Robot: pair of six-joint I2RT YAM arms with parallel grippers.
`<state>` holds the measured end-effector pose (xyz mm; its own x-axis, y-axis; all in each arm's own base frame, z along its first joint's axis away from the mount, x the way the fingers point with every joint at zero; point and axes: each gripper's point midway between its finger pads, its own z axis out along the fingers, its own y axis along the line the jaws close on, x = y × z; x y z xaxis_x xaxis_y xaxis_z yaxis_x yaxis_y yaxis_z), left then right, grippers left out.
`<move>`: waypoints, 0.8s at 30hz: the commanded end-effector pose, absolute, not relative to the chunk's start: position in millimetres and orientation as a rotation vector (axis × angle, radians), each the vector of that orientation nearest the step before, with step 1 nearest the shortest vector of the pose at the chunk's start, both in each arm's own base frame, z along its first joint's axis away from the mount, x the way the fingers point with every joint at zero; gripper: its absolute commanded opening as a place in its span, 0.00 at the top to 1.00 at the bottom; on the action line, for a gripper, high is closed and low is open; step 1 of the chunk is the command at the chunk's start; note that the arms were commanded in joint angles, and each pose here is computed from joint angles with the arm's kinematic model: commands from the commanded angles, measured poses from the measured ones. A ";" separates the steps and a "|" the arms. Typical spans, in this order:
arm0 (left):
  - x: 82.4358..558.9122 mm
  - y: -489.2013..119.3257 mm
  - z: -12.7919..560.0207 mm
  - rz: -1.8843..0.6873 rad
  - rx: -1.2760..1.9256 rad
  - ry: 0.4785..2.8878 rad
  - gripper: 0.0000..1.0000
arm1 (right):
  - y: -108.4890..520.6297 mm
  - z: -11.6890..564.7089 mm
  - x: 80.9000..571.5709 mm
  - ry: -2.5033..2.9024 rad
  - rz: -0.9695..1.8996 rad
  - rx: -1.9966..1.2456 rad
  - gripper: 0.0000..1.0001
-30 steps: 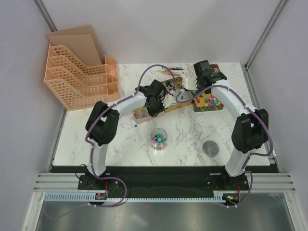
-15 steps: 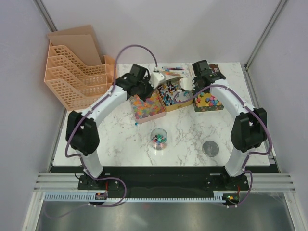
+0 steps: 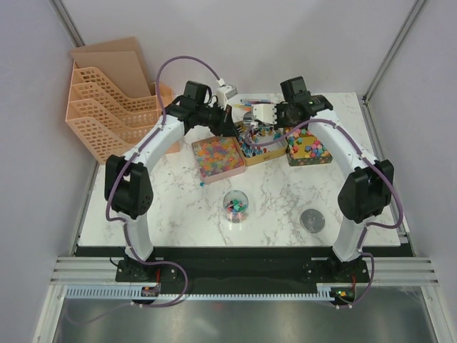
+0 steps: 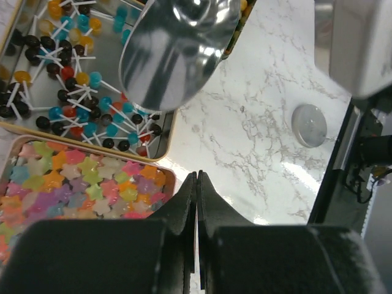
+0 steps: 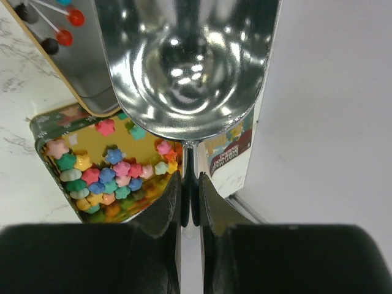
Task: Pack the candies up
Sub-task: Move the storage box to the center of the board.
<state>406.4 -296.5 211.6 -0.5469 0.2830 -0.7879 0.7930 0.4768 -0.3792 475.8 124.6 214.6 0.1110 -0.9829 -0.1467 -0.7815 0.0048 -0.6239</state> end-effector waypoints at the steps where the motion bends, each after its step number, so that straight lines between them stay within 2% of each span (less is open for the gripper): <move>1: 402.3 -313.5 248.4 -1.149 0.868 1.988 0.98 | 145.0 217.5 470.5 1.694 -0.367 -1.828 1.00; 12: 405.9 -317.8 255.4 -1.175 0.843 1.968 0.98 | 152.4 214.5 464.2 1.674 -0.377 -1.876 1.00; 19: 421.3 -319.2 236.8 -1.140 0.831 2.000 0.98 | 172.2 234.3 442.3 1.555 -0.318 -1.943 1.00; 24: 428.1 -319.2 223.0 -1.125 0.829 2.021 0.98 | 183.4 263.7 431.4 1.529 -0.241 -1.874 1.00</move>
<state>417.8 -315.9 217.9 -0.5899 0.2193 -0.7771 0.7752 0.4234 -0.4689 440.3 171.7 205.2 0.2408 -0.9535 -0.1811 -0.8360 -0.1089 -0.5378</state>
